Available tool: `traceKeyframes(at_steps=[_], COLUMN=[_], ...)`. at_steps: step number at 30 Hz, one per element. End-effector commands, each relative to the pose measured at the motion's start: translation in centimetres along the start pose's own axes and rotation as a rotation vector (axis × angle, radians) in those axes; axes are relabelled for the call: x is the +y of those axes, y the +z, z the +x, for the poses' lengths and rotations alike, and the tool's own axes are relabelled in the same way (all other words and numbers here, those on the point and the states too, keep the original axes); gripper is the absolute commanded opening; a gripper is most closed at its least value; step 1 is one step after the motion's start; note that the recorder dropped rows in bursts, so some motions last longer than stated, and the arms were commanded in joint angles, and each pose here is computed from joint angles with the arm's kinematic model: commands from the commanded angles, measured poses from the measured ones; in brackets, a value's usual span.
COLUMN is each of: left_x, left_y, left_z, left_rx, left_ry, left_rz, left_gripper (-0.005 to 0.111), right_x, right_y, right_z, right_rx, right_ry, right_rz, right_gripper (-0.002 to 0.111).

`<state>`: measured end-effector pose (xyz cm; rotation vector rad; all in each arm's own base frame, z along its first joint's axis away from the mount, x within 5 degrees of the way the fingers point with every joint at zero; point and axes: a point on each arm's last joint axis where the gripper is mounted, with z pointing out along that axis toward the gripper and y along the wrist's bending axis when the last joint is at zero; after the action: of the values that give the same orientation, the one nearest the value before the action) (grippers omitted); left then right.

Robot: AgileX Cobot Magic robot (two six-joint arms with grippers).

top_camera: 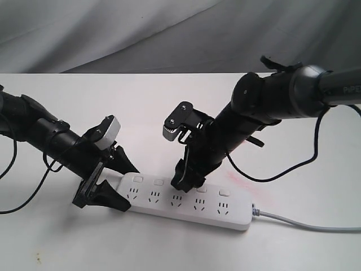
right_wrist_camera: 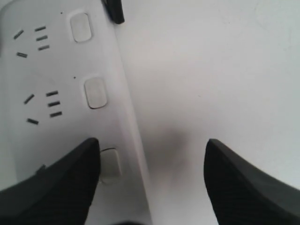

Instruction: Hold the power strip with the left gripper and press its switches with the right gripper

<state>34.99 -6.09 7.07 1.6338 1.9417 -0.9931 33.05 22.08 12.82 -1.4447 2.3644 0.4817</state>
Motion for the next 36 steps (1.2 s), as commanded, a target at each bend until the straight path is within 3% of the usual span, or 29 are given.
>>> traceKeyframes(at_steps=[1,17,27,36], left_x=[-0.2,-0.2,-0.2,-0.2], left_y=[1.2,1.2,1.2,1.2], left_z=[3.2,3.2,3.2,3.2], left_rx=[0.208,0.209,0.209,0.209], left_ry=[0.039,0.039,0.039,0.039], left_rz=[0.029,0.027,0.027,0.027], left_gripper=[0.043,0.043,0.043,0.043], right_x=[-0.4,-0.1,0.0,0.1], right_y=[-1.0,-2.0,1.4,-5.2], right_z=[-0.1,-0.8,0.9,-1.2], right_rx=[-0.015,-0.067,0.028,-0.101], right_ry=[-0.061,-0.036,0.0,-0.057], right_rz=[0.074,0.082,-0.019,0.084], right_gripper=[0.058,0.058,0.058,0.058])
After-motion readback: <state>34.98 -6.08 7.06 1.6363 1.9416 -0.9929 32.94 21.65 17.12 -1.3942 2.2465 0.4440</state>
